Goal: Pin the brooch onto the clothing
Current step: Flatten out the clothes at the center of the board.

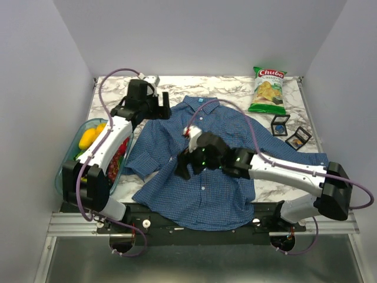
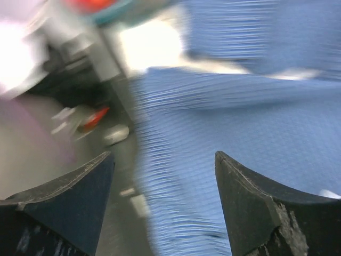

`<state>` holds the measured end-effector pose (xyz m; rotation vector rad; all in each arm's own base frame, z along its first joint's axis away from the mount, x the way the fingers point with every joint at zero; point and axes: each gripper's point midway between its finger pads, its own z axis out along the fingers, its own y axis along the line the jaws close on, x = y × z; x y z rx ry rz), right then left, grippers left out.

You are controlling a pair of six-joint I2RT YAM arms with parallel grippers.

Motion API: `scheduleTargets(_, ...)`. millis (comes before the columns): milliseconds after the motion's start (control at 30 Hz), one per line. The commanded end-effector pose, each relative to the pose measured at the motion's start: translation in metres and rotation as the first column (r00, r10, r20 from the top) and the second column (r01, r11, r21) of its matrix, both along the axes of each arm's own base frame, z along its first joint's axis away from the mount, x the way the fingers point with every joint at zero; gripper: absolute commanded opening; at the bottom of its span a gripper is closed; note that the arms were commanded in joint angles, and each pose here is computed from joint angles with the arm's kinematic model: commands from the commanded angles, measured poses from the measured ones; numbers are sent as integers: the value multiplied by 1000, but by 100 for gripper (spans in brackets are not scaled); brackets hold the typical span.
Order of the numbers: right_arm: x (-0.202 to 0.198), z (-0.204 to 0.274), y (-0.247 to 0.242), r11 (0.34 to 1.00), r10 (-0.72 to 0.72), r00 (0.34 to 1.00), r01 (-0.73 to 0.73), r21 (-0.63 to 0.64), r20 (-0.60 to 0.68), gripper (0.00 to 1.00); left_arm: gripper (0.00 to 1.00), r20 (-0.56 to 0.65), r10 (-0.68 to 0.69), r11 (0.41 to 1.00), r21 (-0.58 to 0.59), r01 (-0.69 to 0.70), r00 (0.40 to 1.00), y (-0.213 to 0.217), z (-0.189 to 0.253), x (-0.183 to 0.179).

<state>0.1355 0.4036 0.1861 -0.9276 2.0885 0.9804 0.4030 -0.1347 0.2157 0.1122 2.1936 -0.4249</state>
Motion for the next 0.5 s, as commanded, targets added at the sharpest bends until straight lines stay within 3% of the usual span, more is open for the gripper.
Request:
scheduleTargets(0,97,-41,-109,883,-427,904,420,-208,10,84,97,-161,-153,984,62,165,975,-51,-52,-27)
scheduleTargets(200,154,-62,-203,694,-690,724,652,-306,-22,84,94,-338,-196,963,112,246,921,-66,-105,-39)
scheduleTargets(300,156,-83,-238,624,-753,656,691,-365,-47,84,94,-342,-166,959,161,231,925,-58,-109,-41)
scheduleTargets(400,159,-101,-286,527,-836,541,749,-402,-89,84,96,-348,-178,965,121,233,920,-62,-114,-48)
scheduleTargets(467,158,-110,-301,493,-859,504,763,-419,-93,84,97,-353,-191,966,97,239,916,-65,-116,-50)
